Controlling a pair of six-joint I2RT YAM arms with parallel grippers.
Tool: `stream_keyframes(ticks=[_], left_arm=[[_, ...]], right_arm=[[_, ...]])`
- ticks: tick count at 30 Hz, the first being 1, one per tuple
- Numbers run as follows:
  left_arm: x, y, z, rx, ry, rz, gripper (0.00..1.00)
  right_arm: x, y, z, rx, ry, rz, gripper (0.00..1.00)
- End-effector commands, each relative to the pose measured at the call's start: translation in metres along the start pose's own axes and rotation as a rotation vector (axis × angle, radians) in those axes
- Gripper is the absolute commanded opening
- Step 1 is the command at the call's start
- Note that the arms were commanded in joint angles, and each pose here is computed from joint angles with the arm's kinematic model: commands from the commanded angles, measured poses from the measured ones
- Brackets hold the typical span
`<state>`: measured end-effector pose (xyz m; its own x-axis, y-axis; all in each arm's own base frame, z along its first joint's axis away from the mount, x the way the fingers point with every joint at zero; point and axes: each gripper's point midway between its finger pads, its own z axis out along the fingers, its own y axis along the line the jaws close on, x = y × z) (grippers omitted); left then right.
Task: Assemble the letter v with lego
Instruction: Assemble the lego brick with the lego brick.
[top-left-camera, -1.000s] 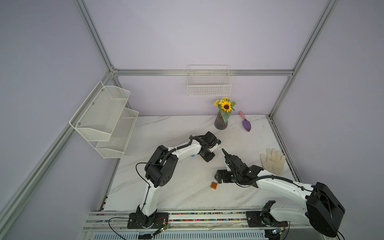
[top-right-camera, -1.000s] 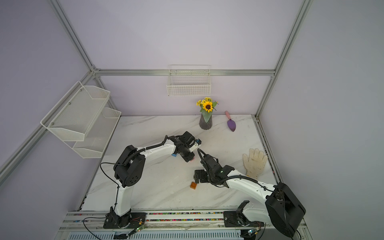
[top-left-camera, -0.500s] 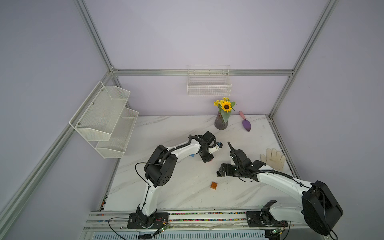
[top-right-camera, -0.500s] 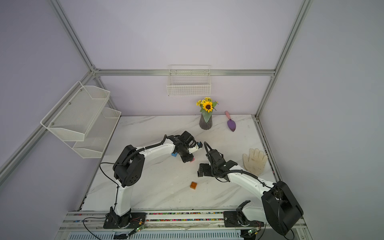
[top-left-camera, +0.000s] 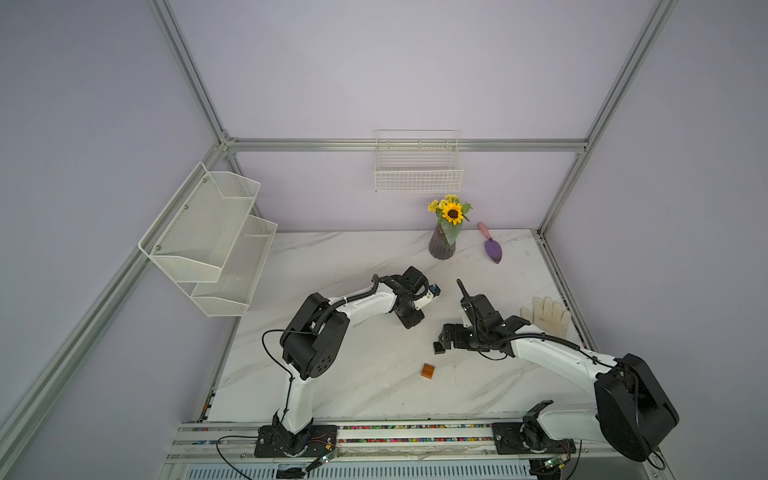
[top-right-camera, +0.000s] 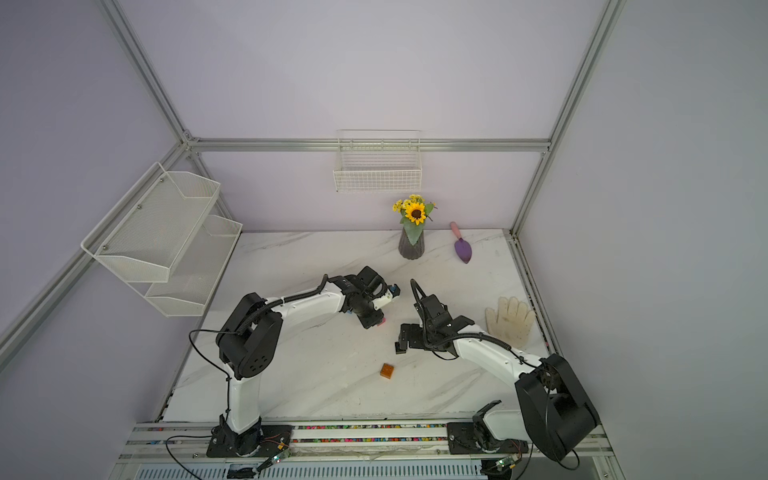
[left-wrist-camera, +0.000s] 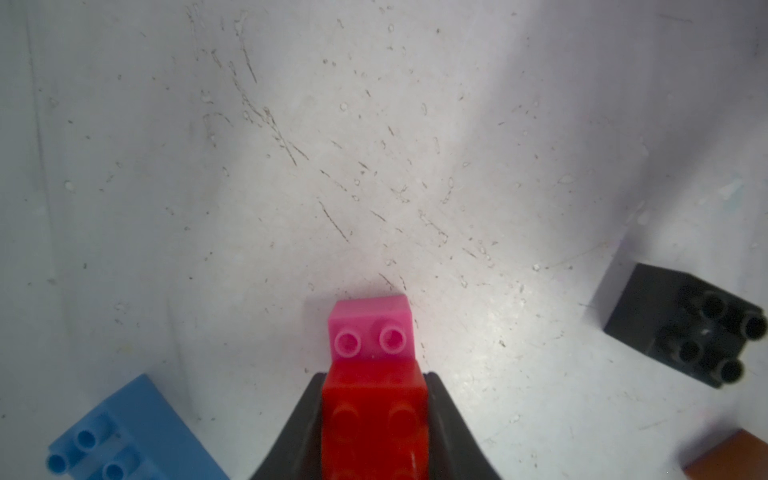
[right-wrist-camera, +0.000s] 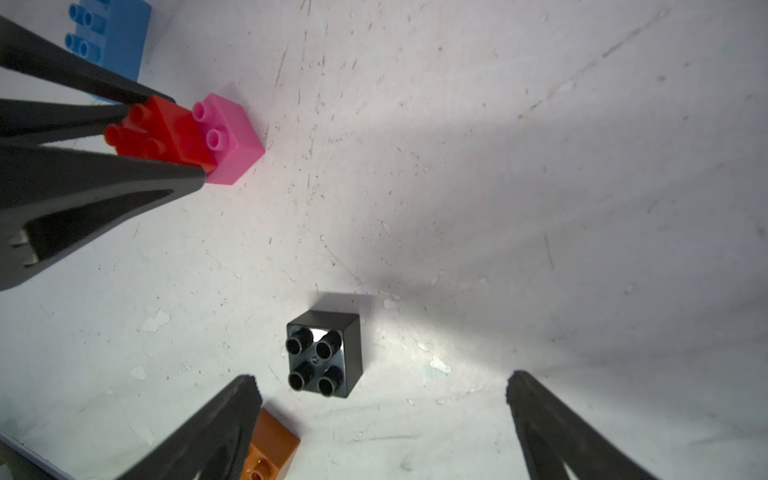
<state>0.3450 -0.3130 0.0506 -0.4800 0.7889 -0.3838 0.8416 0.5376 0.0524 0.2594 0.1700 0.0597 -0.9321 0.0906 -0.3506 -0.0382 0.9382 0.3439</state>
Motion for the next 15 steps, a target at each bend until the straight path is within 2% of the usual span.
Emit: stream_keyframes(ticks=[1, 9, 15], left_arm=[[0.028, 0.000, 0.017, 0.004, 0.108, -0.080, 0.28], [0.026, 0.010, 0.023, -0.049, 0.118, -0.198, 0.28], [0.032, 0.015, 0.019, -0.089, 0.133, -0.186, 0.28]], right_arm=[[-0.008, 0.005, -0.003, -0.020, -0.009, -0.009, 0.97], [-0.011, 0.004, -0.004, -0.026, -0.012, -0.011, 0.97], [-0.012, 0.003, -0.002, -0.033, -0.005, -0.011, 0.97]])
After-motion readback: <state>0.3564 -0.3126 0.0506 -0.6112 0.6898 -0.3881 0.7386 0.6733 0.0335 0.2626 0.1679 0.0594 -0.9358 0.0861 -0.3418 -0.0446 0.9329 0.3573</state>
